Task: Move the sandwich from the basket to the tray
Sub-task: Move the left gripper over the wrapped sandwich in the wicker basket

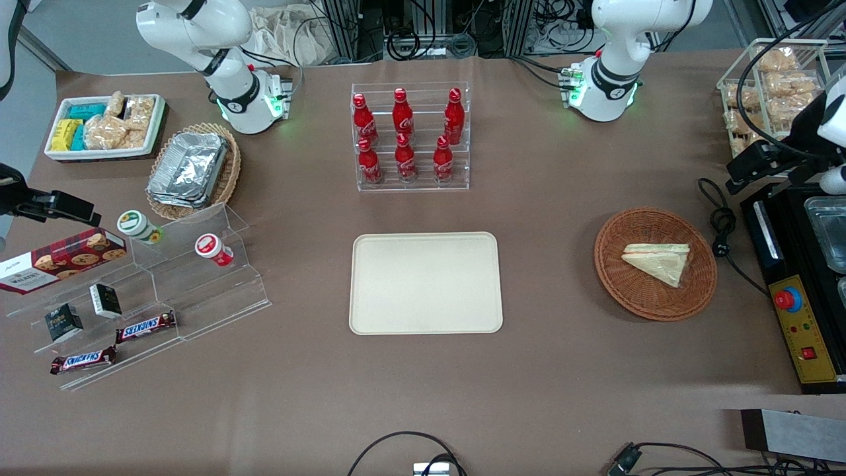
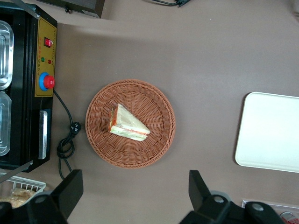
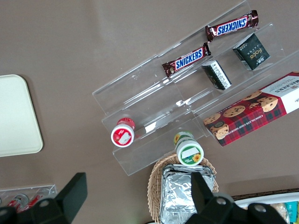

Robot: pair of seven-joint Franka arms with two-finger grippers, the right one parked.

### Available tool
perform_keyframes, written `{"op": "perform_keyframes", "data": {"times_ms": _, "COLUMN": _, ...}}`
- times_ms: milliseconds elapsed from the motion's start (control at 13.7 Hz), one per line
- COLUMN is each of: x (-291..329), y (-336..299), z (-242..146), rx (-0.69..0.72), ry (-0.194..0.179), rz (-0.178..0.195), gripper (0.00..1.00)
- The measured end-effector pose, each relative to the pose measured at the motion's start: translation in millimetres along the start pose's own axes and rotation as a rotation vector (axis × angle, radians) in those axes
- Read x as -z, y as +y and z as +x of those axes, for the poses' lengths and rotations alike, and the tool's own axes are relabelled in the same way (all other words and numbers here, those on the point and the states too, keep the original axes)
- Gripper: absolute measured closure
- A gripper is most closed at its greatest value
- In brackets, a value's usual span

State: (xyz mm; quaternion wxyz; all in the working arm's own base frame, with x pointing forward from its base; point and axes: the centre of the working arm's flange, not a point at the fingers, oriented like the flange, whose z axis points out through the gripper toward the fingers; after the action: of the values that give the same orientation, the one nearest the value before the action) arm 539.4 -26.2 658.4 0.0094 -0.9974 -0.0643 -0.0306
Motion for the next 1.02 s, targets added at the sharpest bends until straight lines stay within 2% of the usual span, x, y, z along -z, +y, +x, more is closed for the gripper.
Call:
{"op": "perform_keyframes", "data": {"times_ms": 510, "x": -7.6, "y": 0.3, "z": 2.9, "rx": 0.006, "ry": -0.020, "rz": 0.005, "gripper": 0.00}}
{"op": "perform_keyframes", "data": {"times_ms": 656, "x": -25.8, "y": 1.4, "z": 10.7, "rx": 0.067, "ry": -0.052, "rz": 0.012, "gripper": 0.00}}
{"op": "perform_keyframes", "data": {"times_ms": 874, "x": -84.4, "y": 4.8, "z": 32.4, "rx": 0.203, "ry": -0.120, "rz": 0.039, "gripper": 0.00}}
{"op": "perform_keyframes", "data": {"times_ms": 1020, "x": -133.0, "y": 6.1, "z": 42.6, "rx": 0.292, "ry": -0.129, "rz": 0.047, "gripper": 0.00}}
